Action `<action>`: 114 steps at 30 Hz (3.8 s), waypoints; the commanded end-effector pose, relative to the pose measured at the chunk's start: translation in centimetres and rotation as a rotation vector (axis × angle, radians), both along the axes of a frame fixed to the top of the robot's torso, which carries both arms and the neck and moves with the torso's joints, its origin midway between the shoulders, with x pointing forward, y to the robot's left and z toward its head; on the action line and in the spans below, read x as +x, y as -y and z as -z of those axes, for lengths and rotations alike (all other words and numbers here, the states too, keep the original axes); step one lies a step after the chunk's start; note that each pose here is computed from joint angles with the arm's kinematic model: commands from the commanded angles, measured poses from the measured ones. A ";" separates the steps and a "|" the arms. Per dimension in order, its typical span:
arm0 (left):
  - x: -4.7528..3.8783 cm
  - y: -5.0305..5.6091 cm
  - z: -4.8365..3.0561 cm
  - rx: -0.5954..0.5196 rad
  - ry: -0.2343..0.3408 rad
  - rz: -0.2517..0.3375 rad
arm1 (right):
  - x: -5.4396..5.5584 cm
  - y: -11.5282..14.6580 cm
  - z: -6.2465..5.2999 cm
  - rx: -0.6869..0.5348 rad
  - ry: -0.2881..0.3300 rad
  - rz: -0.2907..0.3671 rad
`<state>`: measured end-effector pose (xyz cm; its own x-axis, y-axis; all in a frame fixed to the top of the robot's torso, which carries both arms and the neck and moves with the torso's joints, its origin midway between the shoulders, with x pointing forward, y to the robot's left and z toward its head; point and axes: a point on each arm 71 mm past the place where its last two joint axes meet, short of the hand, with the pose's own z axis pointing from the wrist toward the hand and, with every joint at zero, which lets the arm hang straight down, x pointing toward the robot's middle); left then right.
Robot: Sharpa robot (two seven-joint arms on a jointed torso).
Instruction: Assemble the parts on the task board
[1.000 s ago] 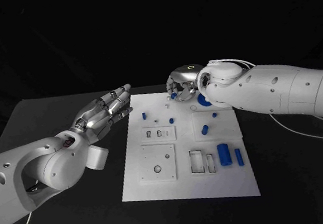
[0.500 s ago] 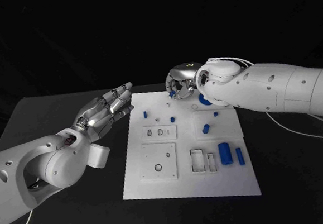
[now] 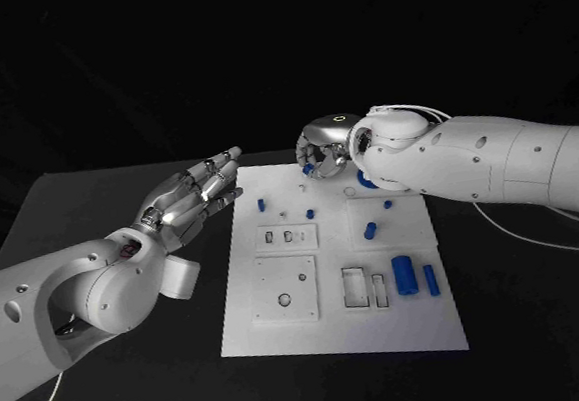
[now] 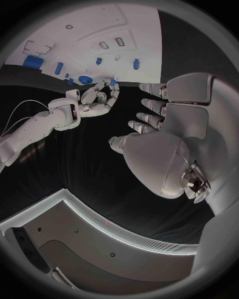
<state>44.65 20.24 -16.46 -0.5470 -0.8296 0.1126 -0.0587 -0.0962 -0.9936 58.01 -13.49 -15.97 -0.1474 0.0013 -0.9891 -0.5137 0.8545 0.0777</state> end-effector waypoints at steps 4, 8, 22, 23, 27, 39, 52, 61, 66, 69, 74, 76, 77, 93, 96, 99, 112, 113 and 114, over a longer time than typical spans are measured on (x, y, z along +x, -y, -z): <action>-0.05 0.2 -0.18 -0.007 0.014 0.013 | 0.0 0.1 0.7 -0.046 -0.031 0.012; -0.07 0.2 -0.18 -0.006 0.013 0.013 | 0.1 0.1 0.8 -0.053 -0.028 0.015; -0.05 0.2 -0.13 -0.002 0.008 0.012 | 0.1 -0.3 1.0 -0.048 -0.026 0.013; -0.05 0.2 -0.12 -0.002 0.007 0.012 | 0.1 -0.3 1.0 -0.048 -0.027 0.014; -0.05 0.2 -0.11 -0.001 0.006 0.012 | 0.1 -0.2 1.1 -0.049 -0.029 0.020; 0.06 -0.1 -0.05 0.001 0.006 0.005 | -0.2 1.6 0.5 -0.002 0.042 0.033; 0.22 -0.5 0.16 0.004 0.007 -0.005 | -3.8 6.8 -1.7 0.108 0.151 0.003; 0.37 -0.4 0.41 0.003 0.003 0.002 | -5.1 10.4 -0.6 0.099 0.124 0.068; 0.41 -0.4 0.52 0.002 0.001 0.004 | -5.3 11.7 0.0 0.073 0.100 0.112; 0.44 -0.4 0.56 0.002 0.000 0.005 | -5.3 12.2 0.4 0.057 0.080 0.134; 0.47 -0.4 0.60 0.002 0.000 0.006 | -5.2 12.6 1.3 0.020 0.039 0.159; 0.47 -0.4 0.61 0.001 0.000 0.006 | -5.2 12.6 1.6 0.013 0.030 0.163; 0.47 -0.4 0.61 0.001 0.000 0.006 | -5.2 12.6 1.7 0.010 0.027 0.164; 0.39 -0.6 0.60 0.002 -0.002 0.005 | -4.6 12.3 2.7 -0.014 -0.002 0.169; 0.38 -0.5 0.60 0.001 -0.003 0.006 | -4.5 12.3 2.9 -0.014 -0.005 0.170; 0.38 -0.5 0.60 0.002 -0.003 0.007 | -4.3 12.2 3.0 -0.013 -0.008 0.172; 0.37 -0.6 0.61 0.003 -0.005 0.006 | -3.9 12.1 3.0 -0.006 -0.009 0.174; 0.37 -0.6 0.61 0.003 -0.005 0.006 | -3.9 12.1 3.0 -0.005 -0.010 0.173; 0.37 -0.6 0.62 0.003 -0.005 0.006 | -3.9 12.1 3.0 -0.005 -0.011 0.173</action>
